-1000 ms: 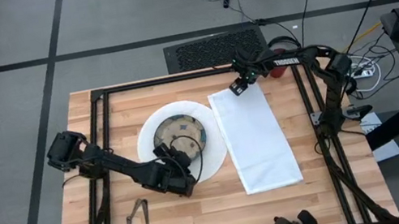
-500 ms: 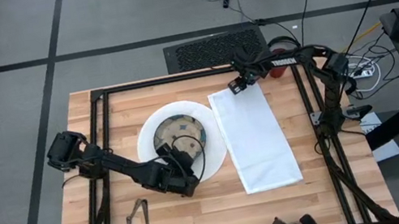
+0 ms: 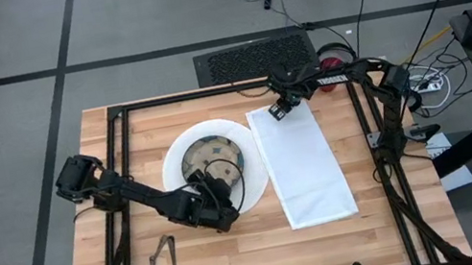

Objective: Set table place
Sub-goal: Fold the white napkin

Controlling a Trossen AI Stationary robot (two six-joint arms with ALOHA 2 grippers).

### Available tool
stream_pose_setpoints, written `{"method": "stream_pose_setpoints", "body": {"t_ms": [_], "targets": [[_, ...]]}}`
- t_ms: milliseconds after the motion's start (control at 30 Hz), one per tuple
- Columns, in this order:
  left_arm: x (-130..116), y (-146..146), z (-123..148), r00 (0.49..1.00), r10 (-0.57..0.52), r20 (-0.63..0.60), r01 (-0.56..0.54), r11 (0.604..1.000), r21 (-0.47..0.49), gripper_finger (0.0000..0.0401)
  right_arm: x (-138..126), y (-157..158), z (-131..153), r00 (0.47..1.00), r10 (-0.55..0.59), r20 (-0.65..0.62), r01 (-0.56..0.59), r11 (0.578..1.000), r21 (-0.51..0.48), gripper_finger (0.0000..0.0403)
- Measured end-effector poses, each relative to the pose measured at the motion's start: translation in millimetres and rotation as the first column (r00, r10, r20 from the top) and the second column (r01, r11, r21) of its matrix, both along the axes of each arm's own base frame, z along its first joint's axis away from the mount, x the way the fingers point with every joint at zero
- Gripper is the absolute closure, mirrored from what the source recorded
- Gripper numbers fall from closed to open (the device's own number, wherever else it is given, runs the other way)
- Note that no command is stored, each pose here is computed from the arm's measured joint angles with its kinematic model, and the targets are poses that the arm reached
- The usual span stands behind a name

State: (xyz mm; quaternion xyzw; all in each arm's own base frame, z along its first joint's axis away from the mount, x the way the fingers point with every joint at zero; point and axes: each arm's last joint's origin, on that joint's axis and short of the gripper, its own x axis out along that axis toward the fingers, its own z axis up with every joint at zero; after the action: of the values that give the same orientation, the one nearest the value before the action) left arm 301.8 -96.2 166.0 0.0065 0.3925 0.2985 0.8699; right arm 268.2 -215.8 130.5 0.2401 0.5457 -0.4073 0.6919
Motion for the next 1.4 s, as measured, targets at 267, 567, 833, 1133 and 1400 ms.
{"method": "stream_pose_setpoints", "body": {"t_ms": [267, 567, 833, 1133, 1400], "targets": [[1, 3, 0, 1.0, 0.011, 0.003, -0.011, 1.0, -0.002, 0.02, 7, 21, 20, 0.989, 0.147, -0.015, -0.148, 0.989, -0.031, 0.0304], [3, 3, 1, 1.0, 0.011, 0.02, -0.011, 1.0, -0.008, 0.02, -3, 25, 49, 0.997, 0.072, 0.034, -0.07, 0.995, -0.077, 0.0303], [3, 3, 1, 1.0, 0.011, 0.019, -0.011, 1.0, -0.009, 0.02, -20, 5, 41, 0.997, -0.08, 0.009, 0.08, 0.996, -0.037, 0.0303], [3, 3, 1, 1.0, 0.012, 0.02, -0.012, 1.0, -0.008, 0.02, -30, -18, 33, 0.986, -0.16, 0.042, 0.162, 0.985, -0.053, 0.0289], [5, 2, 3, 0.998, 0.018, 0.061, -0.018, 1.0, -0.007, 0.02, -33, -25, 19, 0.968, -0.251, 0.031, 0.252, 0.967, -0.032, 0.0245]]}}
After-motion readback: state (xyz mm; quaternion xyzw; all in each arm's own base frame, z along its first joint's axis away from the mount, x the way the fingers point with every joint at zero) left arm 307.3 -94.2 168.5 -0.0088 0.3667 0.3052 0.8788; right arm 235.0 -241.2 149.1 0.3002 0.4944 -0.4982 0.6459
